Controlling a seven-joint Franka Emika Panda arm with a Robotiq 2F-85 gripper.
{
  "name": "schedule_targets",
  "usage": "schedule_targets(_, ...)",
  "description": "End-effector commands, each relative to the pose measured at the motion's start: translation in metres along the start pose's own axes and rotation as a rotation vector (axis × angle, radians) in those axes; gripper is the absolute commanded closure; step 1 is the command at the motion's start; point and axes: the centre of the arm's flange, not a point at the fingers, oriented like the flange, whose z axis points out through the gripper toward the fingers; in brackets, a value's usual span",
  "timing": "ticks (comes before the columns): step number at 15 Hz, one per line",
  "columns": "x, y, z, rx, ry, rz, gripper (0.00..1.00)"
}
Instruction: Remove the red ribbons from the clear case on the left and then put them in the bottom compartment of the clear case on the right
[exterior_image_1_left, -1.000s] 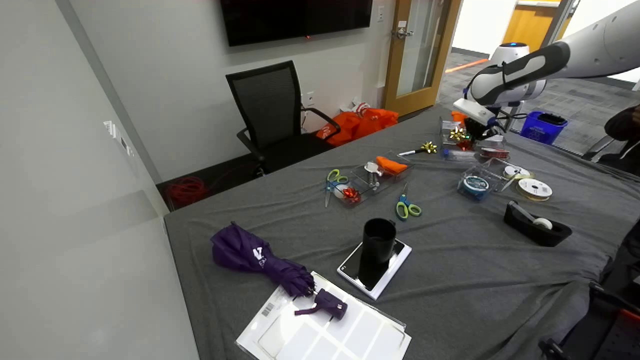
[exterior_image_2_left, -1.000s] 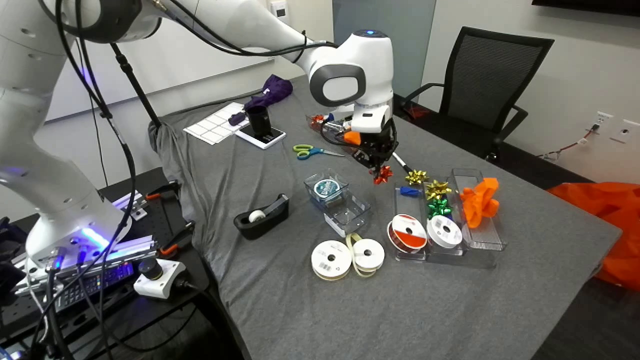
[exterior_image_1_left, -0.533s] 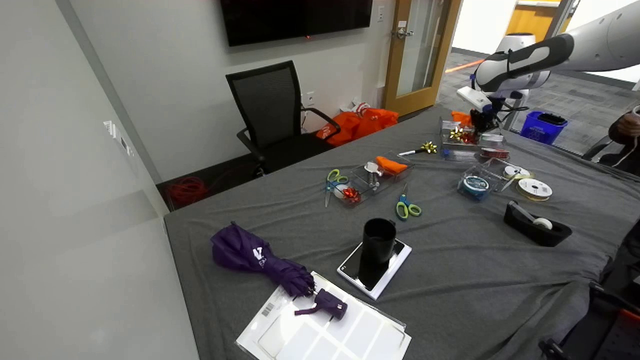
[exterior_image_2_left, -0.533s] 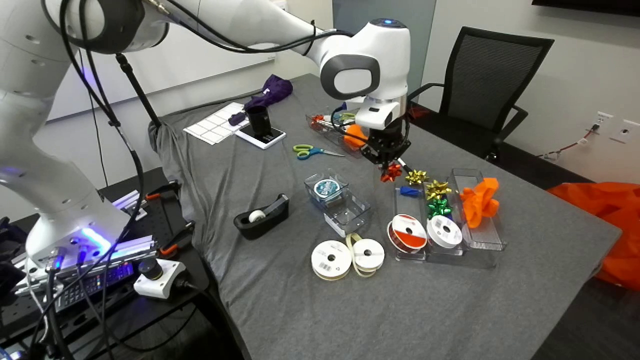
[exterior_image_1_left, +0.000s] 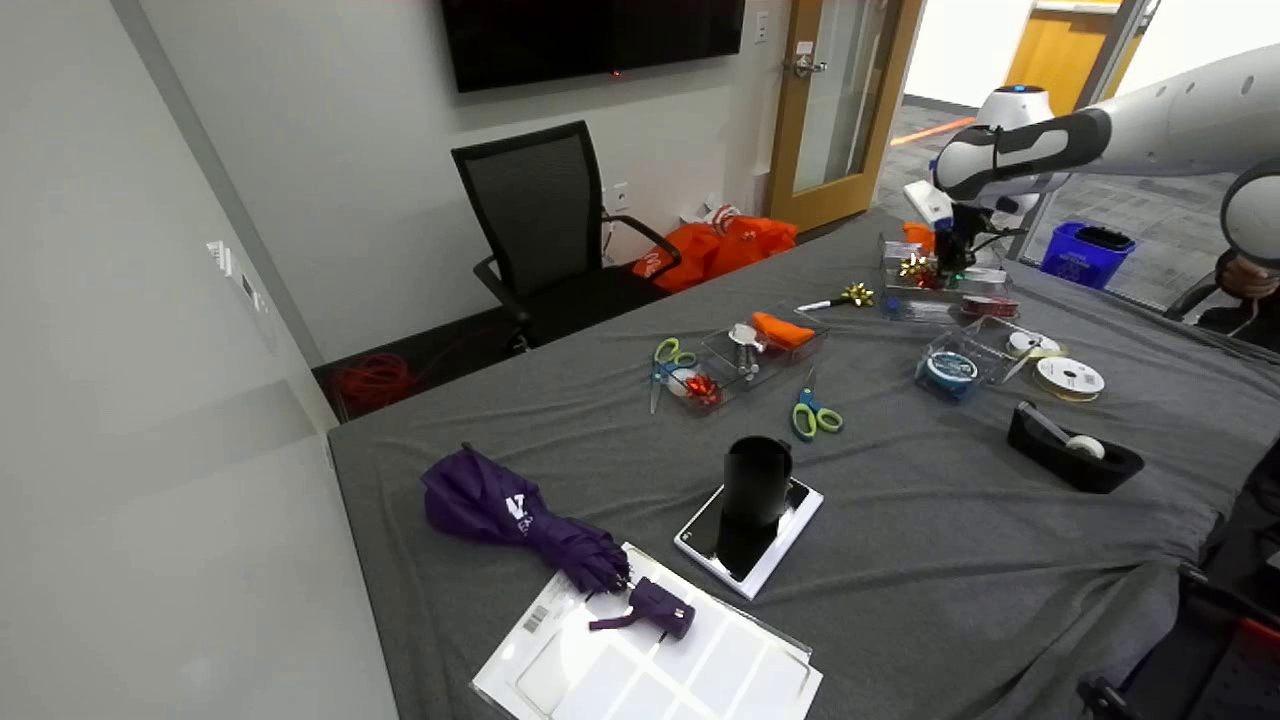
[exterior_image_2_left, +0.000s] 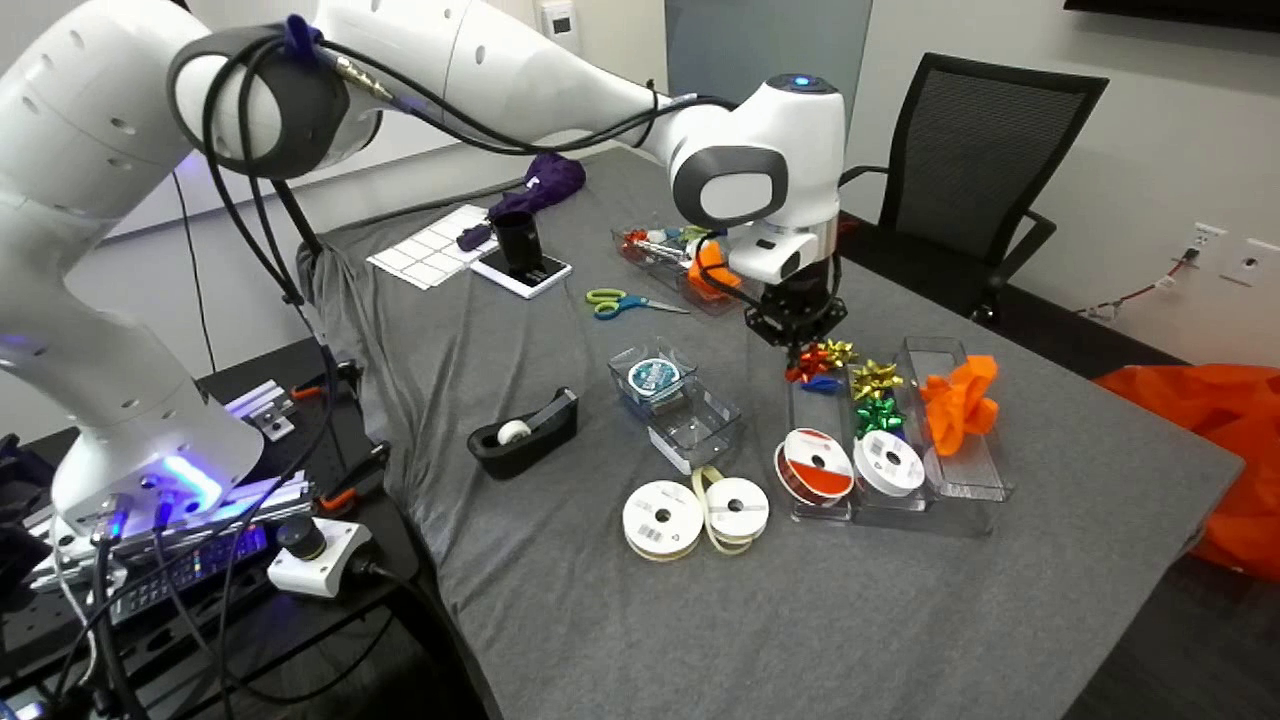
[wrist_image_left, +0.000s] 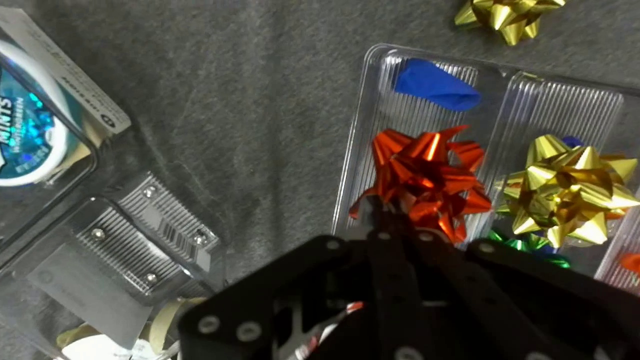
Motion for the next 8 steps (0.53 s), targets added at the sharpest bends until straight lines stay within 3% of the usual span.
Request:
schedule_targets(1, -0.003, -0.036, 0.024, 0.007, -0.027, 0.04, 1.0)
schedule_targets(6, 0.0, -0.043, 0.045, 0.025, -0.013, 0.075, 1.0)
schedule_targets(7, 0.0, -0.044, 0.046, 0.029, -0.01, 0.083, 0.74)
schedule_targets(8, 0.0, -0.044, 0.047, 0.028, -0.008, 0.092, 0.73)
